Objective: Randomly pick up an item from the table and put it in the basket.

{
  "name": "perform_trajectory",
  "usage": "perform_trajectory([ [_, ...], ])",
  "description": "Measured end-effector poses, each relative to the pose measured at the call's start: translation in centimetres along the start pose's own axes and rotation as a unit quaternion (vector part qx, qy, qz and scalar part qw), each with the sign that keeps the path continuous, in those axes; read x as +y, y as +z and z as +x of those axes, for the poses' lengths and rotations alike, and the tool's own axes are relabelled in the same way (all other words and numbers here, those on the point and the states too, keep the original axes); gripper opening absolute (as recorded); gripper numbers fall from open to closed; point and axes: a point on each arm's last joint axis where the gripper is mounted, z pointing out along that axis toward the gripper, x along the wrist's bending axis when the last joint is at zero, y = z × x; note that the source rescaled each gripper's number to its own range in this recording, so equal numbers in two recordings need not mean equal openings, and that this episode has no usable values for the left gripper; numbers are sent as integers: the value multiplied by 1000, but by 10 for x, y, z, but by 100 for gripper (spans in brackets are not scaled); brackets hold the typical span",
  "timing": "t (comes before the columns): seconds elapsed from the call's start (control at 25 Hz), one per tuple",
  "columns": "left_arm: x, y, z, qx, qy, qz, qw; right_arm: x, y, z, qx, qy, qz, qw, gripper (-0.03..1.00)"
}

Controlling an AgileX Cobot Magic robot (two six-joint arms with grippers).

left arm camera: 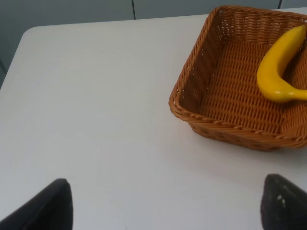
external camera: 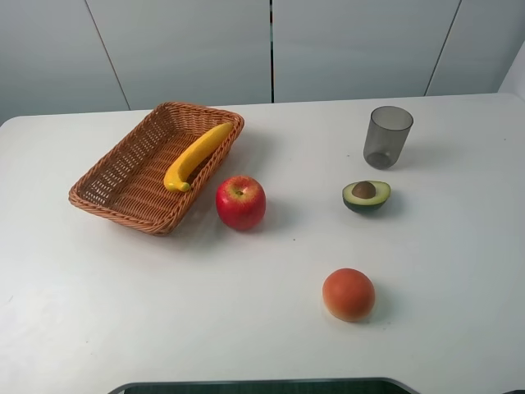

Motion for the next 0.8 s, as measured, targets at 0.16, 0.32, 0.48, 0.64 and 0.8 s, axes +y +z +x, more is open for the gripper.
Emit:
perform_trajectory([
  [0.16, 0, 0, 0, 0, 0, 0, 1000, 0, 0, 0, -15, 8, 0, 1000, 100],
  [0.32, 0, 0, 0, 0, 0, 0, 1000, 0, 0, 0, -17, 9, 0, 1000, 100],
  [0.48, 0, 0, 0, 0, 0, 0, 1000, 0, 0, 0, -16, 9, 0, 1000, 100],
  [0.64, 0, 0, 0, 0, 0, 0, 1000, 0, 0, 0, -16, 8, 0, 1000, 100],
  [0.8, 0, 0, 0, 0, 0, 0, 1000, 0, 0, 1, -15, 9, 0, 1000, 100],
])
